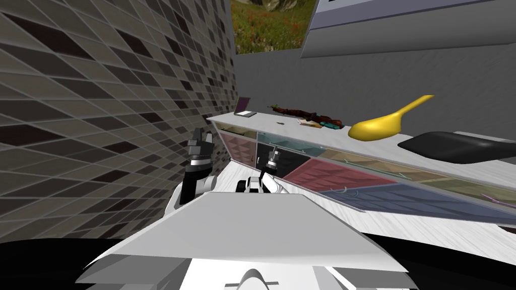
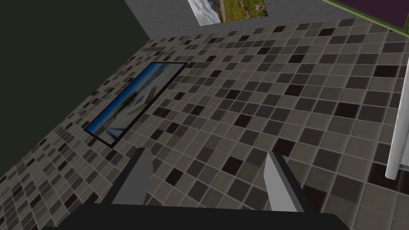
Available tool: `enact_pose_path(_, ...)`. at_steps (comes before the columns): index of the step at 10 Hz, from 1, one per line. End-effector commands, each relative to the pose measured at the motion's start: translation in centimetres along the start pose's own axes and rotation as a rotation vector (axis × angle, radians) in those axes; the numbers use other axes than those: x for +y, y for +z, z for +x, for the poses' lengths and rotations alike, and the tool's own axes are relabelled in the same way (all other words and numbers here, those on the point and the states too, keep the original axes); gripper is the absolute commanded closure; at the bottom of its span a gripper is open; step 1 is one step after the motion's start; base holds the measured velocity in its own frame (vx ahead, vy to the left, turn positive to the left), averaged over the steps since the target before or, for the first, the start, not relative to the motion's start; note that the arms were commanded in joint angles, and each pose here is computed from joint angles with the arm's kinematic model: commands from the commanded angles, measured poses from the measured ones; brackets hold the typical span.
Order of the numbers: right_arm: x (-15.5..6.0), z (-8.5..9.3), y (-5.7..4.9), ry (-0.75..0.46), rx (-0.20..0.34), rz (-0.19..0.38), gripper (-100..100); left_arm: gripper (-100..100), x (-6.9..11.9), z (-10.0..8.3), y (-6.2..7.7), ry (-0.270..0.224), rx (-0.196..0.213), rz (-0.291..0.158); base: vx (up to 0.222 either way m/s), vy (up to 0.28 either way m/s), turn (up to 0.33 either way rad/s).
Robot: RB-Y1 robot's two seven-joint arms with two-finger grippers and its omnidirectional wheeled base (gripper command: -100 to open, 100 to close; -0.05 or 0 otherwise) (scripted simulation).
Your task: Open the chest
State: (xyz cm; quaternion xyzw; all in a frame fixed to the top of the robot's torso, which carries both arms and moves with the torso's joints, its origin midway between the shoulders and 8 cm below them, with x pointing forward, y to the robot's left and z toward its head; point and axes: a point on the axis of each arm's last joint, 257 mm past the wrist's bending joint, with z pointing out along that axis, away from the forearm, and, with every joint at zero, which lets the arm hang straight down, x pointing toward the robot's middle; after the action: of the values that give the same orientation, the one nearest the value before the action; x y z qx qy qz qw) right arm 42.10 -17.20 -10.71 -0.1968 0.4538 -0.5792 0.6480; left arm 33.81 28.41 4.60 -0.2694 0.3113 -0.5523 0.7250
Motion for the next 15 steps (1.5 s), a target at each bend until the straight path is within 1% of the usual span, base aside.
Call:
enact_pose_path(1, -0.2, -0.9, 0.0, 0.001, -0.004, -0.009, 100, 0, 0.0, 0.0, 0.0, 0.0, 0.0, 0.0, -0.155, 0.064, -0.022)
enact_pose_path(2, -0.1, -0.7, 0.0, 0.001, -0.003, -0.007, 100, 0, 0.0, 0.0, 0.0, 0.0, 0.0, 0.0, -0.072, 0.035, -0.008)
enact_pose_path(3, 0.1, 0.0, -0.5, 0.001, -0.001, -0.004, -100, 0, 0.0, 0.0, 0.0, 0.0, 0.0, 0.0, 0.029, -0.022, 0.034)
enact_pose_path(4, 0.2, 0.3, -0.6, 0.002, 0.0, -0.002, -100, 0, 0.0, 0.0, 0.0, 0.0, 0.0, 0.0, 0.08, -0.053, 0.026)
enact_pose_path(5, 0.1, 0.0, -0.5, -0.001, -0.002, -0.005, -100, 0, 0.0, 0.0, 0.0, 0.0, 0.0, 0.0, 0.04, -0.027, 0.005)
enact_pose_path(6, -0.2, -0.7, 0.4, 0.003, -0.004, -0.005, -100, 0, 0.0, 0.0, 0.0, 0.0, 0.0, 0.0, 0.033, -0.033, -0.028)
enact_pose_path(7, -0.3, -0.8, 0.6, 0.003, -0.004, -0.005, -100, 0, 0.0, 0.0, 0.0, 0.0, 0.0, 0.0, 0.039, -0.033, -0.021)
enact_pose_path(8, -0.5, -1.3, 1.2, 0.004, -0.007, -0.006, -100, 0, 0.0, 0.0, 0.0, 0.0, 0.0, 0.0, 0.034, -0.028, -0.022)
enact_pose_path(9, -0.4, -0.9, 0.8, 0.006, -0.004, -0.005, -100, 0, 0.0, 0.0, 0.0, 0.0, 0.0, 0.0, 0.016, -0.014, -0.003)
enact_pose_path(10, 0.0, -0.2, -0.2, 0.002, -0.002, -0.004, 100, 0, 0.0, 0.0, 0.0, 0.0, 0.0, 0.0, -0.027, 0.037, 0.046)
enact_pose_path(11, 0.1, 0.1, -0.5, 0.001, -0.001, -0.004, 100, 0, 0.0, 0.0, 0.0, 0.0, 0.0, 0.0, -0.057, 0.049, 0.038)
enact_pose_path(12, 0.1, -0.1, -0.3, -0.002, -0.003, -0.011, 100, 0, 0.0, 0.0, 0.0, 0.0, 0.0, 0.0, -0.023, 0.02, 0.002)
enact_pose_path(13, -0.3, 0.5, -0.8, 0.005, -0.003, 0.008, -100, 0, 0.0, 0.0, 0.0, 0.0, 0.0, 0.0, -0.01, -0.082, -0.009)
enact_pose_path(14, 0.0, 0.2, -0.6, -0.001, -0.005, -0.002, -100, 0, 0.0, 0.0, 0.0, 0.0, 0.0, 0.0, -0.008, -0.055, 0.003)
enact_pose_path(15, -0.3, -0.5, 0.3, 0.002, -0.007, -0.001, -100, 0, 0.0, 0.0, 0.0, 0.0, 0.0, 0.0, 0.019, -0.027, -0.037)
